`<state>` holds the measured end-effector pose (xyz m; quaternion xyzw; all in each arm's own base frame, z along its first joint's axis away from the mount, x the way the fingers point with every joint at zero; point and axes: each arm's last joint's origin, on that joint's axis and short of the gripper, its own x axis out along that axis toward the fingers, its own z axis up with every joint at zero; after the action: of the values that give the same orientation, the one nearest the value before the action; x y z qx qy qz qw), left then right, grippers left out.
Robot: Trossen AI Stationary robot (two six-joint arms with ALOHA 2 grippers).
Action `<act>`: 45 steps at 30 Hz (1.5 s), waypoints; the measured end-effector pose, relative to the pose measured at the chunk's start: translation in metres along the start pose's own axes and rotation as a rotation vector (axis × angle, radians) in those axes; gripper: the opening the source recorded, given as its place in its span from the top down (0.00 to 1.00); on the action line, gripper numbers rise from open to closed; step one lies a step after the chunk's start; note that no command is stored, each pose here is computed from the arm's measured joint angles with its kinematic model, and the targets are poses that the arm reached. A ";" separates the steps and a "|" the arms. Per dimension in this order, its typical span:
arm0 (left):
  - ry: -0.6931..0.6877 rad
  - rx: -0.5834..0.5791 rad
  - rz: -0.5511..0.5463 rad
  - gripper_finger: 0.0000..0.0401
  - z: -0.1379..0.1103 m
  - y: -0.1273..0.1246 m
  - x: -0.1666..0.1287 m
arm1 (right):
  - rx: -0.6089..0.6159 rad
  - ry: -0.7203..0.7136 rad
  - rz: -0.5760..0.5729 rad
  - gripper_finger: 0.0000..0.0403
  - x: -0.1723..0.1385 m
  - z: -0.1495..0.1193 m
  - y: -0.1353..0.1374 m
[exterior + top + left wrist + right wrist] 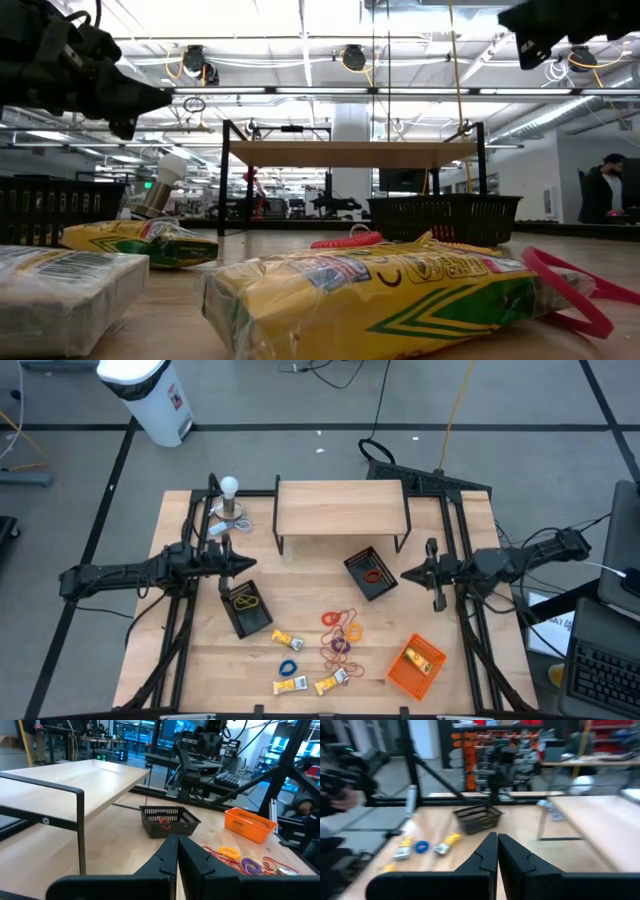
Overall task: Pick & Place Office Desk Supplies
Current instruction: Put the yellow rubber band into the left black bin
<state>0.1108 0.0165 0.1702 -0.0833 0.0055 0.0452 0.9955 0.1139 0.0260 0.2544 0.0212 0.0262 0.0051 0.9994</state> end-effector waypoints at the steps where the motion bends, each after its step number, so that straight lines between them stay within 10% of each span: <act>1: 0.000 0.000 0.000 0.98 0.000 0.000 0.000 | 0.000 -0.006 -0.021 0.99 -0.002 -0.001 -0.003; 20: 0.012 0.026 0.118 0.98 -0.002 0.004 0.000 | 0.055 -0.179 -0.053 0.99 -0.003 -0.069 -0.022; 45: 0.160 -0.173 0.204 0.99 0.029 -0.007 0.010 | -0.110 -0.342 -0.131 0.99 -0.006 -0.056 -0.026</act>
<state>0.1214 0.0150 0.2003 -0.1711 0.0894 0.1397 0.9712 0.1051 0.0022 0.1979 -0.0344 -0.1429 -0.0624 0.9872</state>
